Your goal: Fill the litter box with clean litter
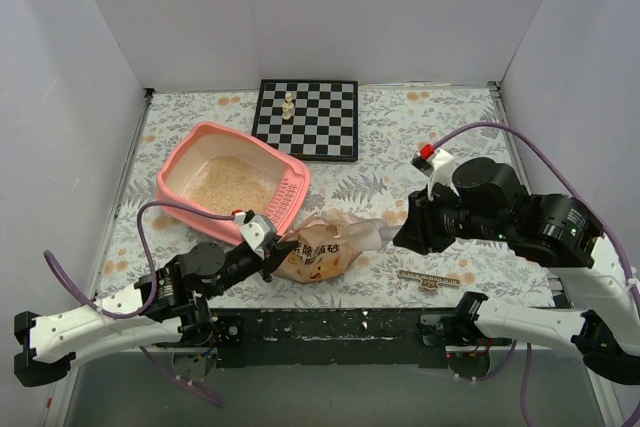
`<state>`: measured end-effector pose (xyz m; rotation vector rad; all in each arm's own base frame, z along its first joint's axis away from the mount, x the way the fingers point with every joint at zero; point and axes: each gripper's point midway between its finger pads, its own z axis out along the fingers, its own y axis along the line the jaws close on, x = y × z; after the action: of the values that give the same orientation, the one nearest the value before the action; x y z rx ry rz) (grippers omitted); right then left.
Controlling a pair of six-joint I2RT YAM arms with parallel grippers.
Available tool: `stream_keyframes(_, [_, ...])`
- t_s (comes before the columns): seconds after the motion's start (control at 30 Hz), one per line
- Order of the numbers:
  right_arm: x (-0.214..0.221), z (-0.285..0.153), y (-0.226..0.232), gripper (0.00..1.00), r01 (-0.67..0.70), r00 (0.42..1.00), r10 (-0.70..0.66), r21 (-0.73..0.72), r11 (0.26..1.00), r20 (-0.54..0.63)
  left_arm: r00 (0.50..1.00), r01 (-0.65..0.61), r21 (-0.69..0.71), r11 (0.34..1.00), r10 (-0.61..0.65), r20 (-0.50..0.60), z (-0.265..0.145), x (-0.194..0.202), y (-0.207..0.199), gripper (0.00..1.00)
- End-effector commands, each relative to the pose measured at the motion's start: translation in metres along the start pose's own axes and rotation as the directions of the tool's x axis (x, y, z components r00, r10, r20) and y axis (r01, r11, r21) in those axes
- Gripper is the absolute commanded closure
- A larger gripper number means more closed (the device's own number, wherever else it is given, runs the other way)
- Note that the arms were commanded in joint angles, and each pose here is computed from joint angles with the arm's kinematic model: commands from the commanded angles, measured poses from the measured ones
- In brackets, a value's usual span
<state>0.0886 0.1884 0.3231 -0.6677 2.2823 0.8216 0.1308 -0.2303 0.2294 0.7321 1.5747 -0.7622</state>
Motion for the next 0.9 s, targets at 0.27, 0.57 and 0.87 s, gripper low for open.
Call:
stream_keyframes(0.27, [-0.037, 0.0, 0.023, 0.99, 0.046, 0.998, -0.044, -0.052, 0.998, 0.038, 1.0, -0.013, 0.13, 0.991, 0.01, 0.024, 0.006, -0.029, -0.027, 1.0])
stream_keyframes(0.57, [-0.042, 0.006, 0.029, 0.99, 0.067, 0.998, -0.068, -0.062, 0.996, -0.015, 0.999, -0.013, 0.15, 0.989, 0.007, 0.04, -0.003, -0.033, -0.028, 1.0])
stream_keyframes(0.87, [-0.025, 0.037, 0.018, 0.99, 0.085, 0.99, -0.089, -0.033, 0.996, -0.109, 0.996, -0.018, 0.164, 0.986, 0.004, 0.085, -0.013, -0.043, -0.028, 1.0])
